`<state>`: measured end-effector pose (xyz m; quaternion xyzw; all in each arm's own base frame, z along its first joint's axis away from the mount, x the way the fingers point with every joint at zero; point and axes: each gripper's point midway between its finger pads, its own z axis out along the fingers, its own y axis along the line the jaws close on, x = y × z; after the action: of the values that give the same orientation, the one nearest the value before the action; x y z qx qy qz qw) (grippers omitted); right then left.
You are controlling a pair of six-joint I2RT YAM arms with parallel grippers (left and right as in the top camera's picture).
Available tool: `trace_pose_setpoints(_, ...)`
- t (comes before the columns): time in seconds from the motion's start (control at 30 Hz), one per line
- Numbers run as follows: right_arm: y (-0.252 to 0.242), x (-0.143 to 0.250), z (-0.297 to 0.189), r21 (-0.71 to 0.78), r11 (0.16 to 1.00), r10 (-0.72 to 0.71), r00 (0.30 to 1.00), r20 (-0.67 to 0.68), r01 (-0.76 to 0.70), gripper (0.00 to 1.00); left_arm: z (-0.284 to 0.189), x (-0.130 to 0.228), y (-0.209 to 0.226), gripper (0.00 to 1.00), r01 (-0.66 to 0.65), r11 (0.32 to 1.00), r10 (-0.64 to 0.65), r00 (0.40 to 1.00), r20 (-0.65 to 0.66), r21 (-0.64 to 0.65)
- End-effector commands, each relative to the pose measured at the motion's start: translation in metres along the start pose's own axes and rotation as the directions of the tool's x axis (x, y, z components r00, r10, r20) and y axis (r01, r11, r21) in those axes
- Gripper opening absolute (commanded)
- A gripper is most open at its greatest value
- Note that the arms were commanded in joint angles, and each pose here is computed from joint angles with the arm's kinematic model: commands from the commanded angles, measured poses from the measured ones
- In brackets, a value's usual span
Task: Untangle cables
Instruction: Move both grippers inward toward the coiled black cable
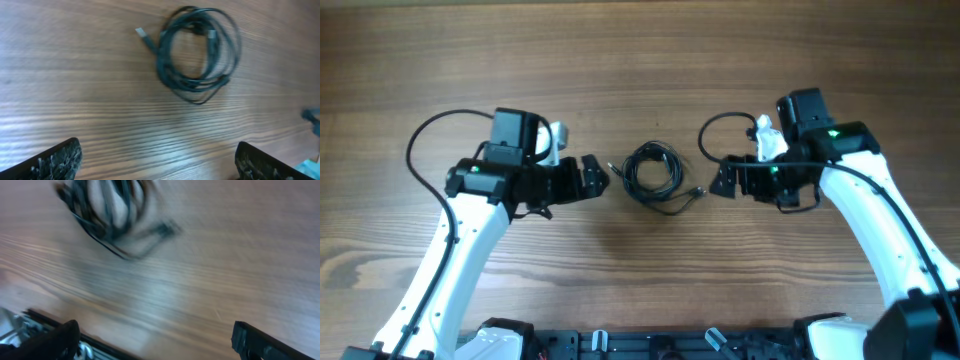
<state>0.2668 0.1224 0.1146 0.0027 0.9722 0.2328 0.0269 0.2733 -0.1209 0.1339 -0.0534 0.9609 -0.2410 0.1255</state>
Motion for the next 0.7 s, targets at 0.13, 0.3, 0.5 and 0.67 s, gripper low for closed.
trace_pose_setpoints(0.13,0.06,-0.044,0.05,-0.176,0.949,-0.249,0.965,0.087,0.261,1.0,-0.003,-0.007,-0.023,1.0,-0.091,0.995,0.09,0.995,0.038,0.035)
trace_pose_setpoints(0.3,0.063,-0.053,0.09,-0.084,0.954,-0.281,0.956,0.084,0.288,1.0,-0.003,-0.004,-0.022,1.0,-0.086,0.996,0.085,0.996,0.027,0.031)
trace_pose_setpoints(0.5,0.07,-0.061,0.108,-0.086,0.936,-0.333,0.937,0.11,0.343,0.86,-0.003,-0.002,-0.021,0.99,-0.077,0.997,0.077,0.997,0.017,0.027)
trace_pose_setpoints(0.67,0.061,-0.055,0.127,-0.08,0.943,-0.319,0.946,0.059,0.323,0.68,-0.003,-0.002,-0.021,1.0,-0.078,0.997,0.078,0.997,0.017,0.027)
